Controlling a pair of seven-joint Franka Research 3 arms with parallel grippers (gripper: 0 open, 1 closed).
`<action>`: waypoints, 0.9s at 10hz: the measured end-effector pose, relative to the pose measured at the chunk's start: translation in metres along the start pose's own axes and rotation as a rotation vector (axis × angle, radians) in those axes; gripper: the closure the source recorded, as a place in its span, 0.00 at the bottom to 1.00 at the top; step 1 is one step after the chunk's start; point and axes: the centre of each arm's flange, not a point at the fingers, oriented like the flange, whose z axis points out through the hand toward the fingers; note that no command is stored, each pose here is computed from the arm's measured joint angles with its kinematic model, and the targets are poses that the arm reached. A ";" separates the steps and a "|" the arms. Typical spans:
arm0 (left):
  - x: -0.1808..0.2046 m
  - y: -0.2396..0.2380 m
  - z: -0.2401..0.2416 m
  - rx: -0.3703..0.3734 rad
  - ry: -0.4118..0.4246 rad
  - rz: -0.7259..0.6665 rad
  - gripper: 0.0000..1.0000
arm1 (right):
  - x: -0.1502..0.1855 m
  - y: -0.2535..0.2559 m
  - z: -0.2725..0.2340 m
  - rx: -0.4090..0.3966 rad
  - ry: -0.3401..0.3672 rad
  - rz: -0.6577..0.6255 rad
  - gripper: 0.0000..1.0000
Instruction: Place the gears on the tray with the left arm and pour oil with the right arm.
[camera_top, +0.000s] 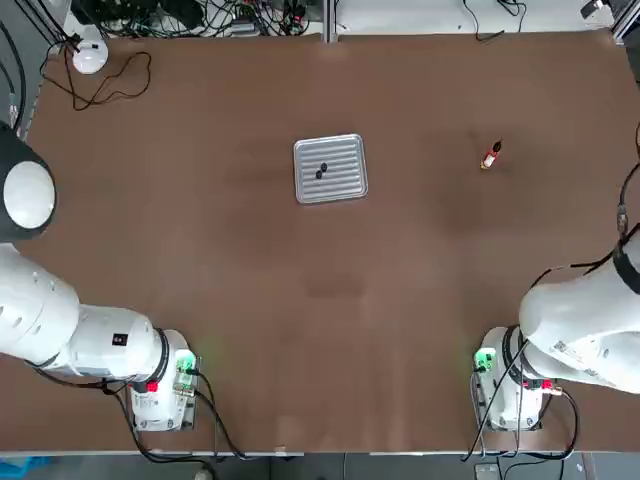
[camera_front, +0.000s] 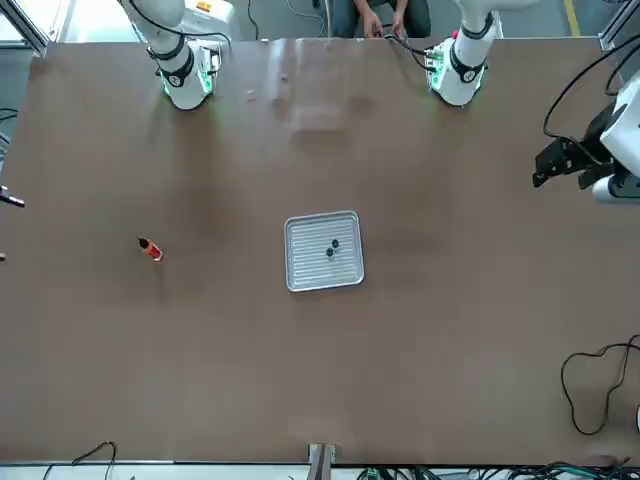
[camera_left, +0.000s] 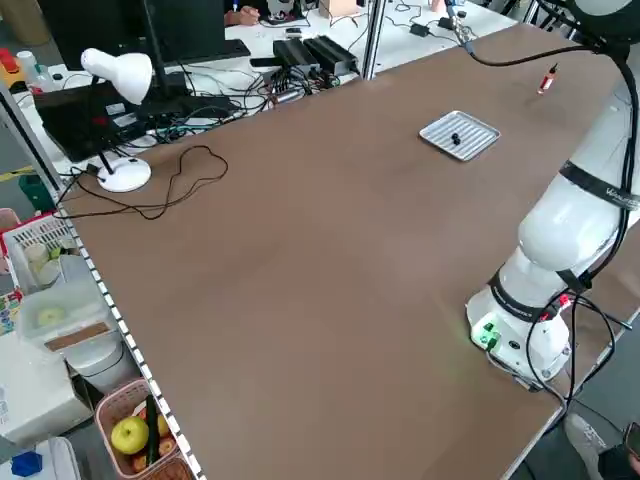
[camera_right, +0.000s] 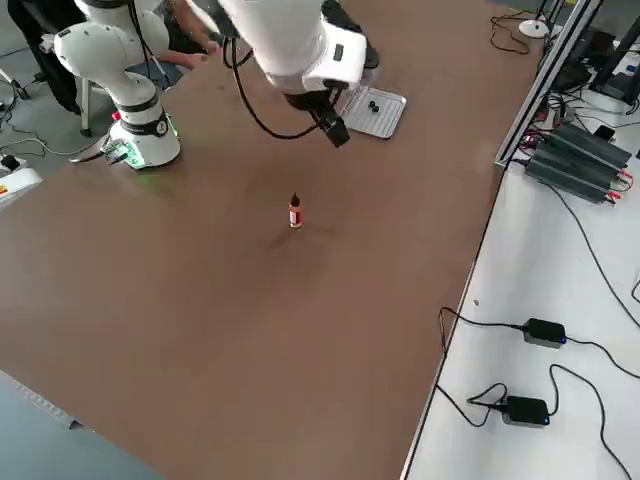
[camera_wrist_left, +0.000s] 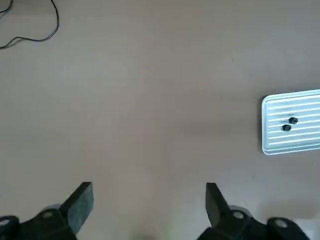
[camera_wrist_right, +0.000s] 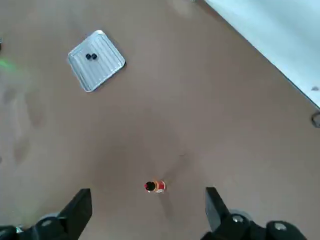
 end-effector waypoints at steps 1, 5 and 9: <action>-0.001 0.000 0.001 0.001 -0.010 0.000 0.01 | 0.021 -0.018 -0.005 -0.052 -0.044 0.061 0.00; -0.001 0.000 0.001 0.001 -0.012 0.001 0.01 | 0.082 -0.106 -0.007 -0.211 -0.158 0.362 0.00; -0.001 0.001 0.001 0.001 -0.012 0.001 0.01 | 0.115 -0.154 0.016 -0.354 -0.278 0.774 0.00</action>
